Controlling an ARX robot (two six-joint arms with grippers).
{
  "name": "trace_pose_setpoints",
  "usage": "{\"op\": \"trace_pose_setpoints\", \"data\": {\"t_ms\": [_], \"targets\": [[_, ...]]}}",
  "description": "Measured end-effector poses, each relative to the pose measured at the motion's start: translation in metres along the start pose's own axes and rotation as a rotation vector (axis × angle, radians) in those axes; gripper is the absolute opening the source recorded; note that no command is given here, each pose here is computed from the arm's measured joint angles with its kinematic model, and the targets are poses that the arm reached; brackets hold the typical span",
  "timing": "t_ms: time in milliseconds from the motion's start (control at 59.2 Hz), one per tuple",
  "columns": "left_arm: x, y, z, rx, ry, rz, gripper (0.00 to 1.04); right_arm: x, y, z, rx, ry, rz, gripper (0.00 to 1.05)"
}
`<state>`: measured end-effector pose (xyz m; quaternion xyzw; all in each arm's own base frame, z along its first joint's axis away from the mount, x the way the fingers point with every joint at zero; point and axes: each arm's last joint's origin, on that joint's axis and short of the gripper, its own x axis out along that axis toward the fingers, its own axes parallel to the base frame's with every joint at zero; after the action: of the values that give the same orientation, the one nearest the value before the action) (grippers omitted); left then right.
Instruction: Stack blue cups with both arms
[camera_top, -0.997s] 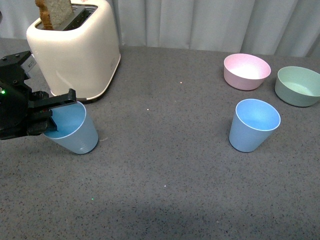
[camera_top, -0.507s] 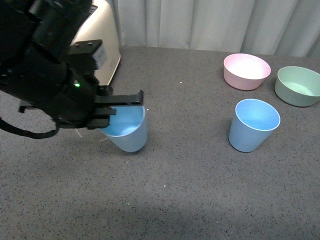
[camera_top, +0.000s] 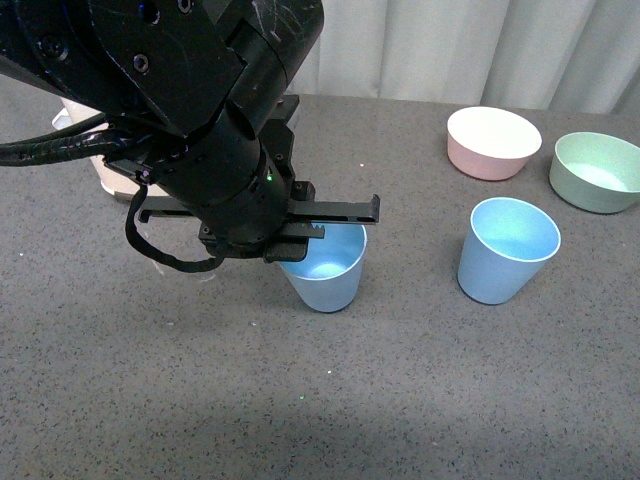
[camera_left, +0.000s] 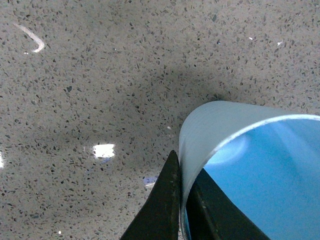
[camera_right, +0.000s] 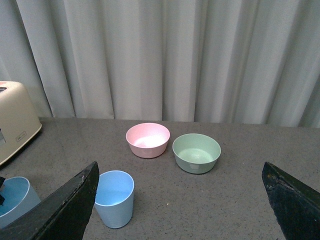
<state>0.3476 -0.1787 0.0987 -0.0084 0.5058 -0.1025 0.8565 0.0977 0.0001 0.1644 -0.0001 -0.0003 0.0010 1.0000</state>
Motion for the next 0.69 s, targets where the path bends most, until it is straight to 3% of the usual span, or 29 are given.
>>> {"op": "trace_pose_setpoints", "data": {"t_ms": [101,389,574,693], "targets": [[0.001,-0.001,0.0,0.005,0.007,0.003,0.06,0.0,0.0,0.0,0.0,0.0,0.0,0.95],[0.0,-0.003,0.0,-0.003,0.021,-0.005,0.47,0.0,0.0,0.0,0.0,0.0,0.0,0.95],[-0.029,0.003,0.015,-0.026,-0.087,0.014,0.85,0.0,0.0,0.0,0.0,0.0,0.0,0.95],[-0.042,0.006,0.019,-0.036,-0.125,0.017,1.0,0.0,0.0,0.0,0.0,0.0,0.0,0.95]]}}
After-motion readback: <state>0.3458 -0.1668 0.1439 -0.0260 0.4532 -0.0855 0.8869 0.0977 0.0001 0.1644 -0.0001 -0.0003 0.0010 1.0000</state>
